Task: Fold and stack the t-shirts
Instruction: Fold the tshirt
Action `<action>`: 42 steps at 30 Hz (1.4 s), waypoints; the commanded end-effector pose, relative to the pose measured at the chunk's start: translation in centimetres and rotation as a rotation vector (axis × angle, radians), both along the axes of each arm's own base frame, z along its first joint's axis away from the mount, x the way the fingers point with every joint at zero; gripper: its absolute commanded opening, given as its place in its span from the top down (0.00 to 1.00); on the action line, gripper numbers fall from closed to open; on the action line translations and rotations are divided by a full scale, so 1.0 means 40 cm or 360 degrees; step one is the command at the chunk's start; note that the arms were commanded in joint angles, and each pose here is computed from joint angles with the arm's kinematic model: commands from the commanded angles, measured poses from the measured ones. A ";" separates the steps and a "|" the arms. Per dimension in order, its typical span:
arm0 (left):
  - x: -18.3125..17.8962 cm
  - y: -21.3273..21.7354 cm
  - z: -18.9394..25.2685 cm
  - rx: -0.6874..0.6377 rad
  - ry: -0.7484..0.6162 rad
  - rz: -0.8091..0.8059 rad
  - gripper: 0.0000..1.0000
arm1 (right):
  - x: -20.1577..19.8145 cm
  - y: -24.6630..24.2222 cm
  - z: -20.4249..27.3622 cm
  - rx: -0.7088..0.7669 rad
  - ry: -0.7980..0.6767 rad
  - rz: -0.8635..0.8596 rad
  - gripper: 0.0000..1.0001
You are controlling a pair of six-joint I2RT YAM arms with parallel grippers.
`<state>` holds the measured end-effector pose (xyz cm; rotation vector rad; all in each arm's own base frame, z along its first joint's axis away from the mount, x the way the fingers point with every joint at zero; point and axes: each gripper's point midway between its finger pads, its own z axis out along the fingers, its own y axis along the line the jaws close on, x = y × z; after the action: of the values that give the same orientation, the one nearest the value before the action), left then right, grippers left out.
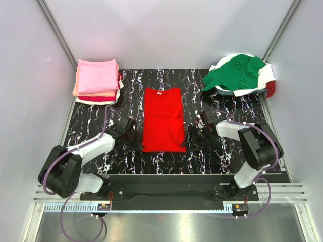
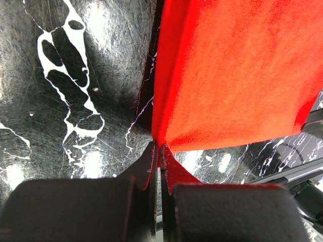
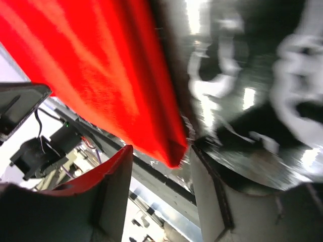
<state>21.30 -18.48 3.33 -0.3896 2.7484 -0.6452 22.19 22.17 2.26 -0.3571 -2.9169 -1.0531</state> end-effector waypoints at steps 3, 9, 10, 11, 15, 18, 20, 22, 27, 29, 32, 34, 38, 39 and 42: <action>0.011 -0.009 0.005 -0.0030 -0.0029 0.0033 0.98 | -0.008 0.048 -0.035 0.0031 -0.0032 0.0048 0.52; 0.003 -0.014 0.013 -0.0029 -0.0040 0.0018 1.00 | -0.013 0.040 -0.022 0.0015 -0.0054 0.0018 0.98; 0.001 -0.017 0.018 -0.0028 -0.0043 0.0013 1.00 | -0.003 0.040 0.006 0.0014 -0.0113 0.0008 1.00; 0.000 -0.018 0.026 -0.0025 -0.0052 0.0010 1.00 | 0.000 0.037 0.021 0.0010 -0.0131 0.0001 1.00; -0.051 -0.026 0.077 -0.0008 -0.0050 -0.0033 1.00 | -0.031 0.019 0.117 0.0013 -0.0198 -0.0020 1.00; -0.095 -0.028 0.127 -0.0021 -0.0066 -0.0034 1.00 | -0.078 0.004 0.183 0.0021 -0.0233 -0.0023 1.00; -0.111 -0.028 0.160 -0.0045 -0.0085 -0.0015 1.00 | -0.098 -0.002 0.220 0.0031 -0.0258 -0.0023 1.00; -0.129 -0.020 0.201 -0.0064 -0.0105 -0.0016 1.00 | -0.121 -0.018 0.259 0.0019 -0.0276 -0.0038 1.00; -0.106 0.005 0.295 0.0018 -0.0190 -0.0008 1.00 | -0.079 -0.006 0.333 0.0017 -0.0366 -0.0034 1.00; -0.069 -0.006 0.360 0.0010 -0.0272 -0.0040 1.00 | -0.031 0.002 0.370 -0.0014 -0.0445 -0.0033 1.00; 0.002 -0.004 0.380 0.0072 -0.0247 -0.0046 1.00 | 0.036 0.006 0.382 -0.0070 -0.0472 -0.0022 1.00; 0.041 -0.015 0.409 0.0046 -0.0263 -0.0077 1.00 | 0.088 0.009 0.383 -0.0070 -0.0473 -0.0037 1.00; 0.134 -0.020 0.380 0.0079 -0.0190 -0.0136 1.00 | 0.166 0.016 0.384 -0.0053 -0.0469 -0.0061 1.00; 0.149 -0.024 0.378 0.0078 -0.0184 -0.0146 1.00 | 0.184 0.017 0.367 -0.0072 -0.0443 -0.0051 1.00; 0.213 -0.033 0.372 0.0088 -0.0176 -0.0161 1.00 | 0.239 0.019 0.359 -0.0079 -0.0442 -0.0054 1.00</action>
<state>27.87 -19.16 16.86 -0.3012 2.7128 -0.5482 29.56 23.04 15.71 -0.3277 -3.1550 -1.0975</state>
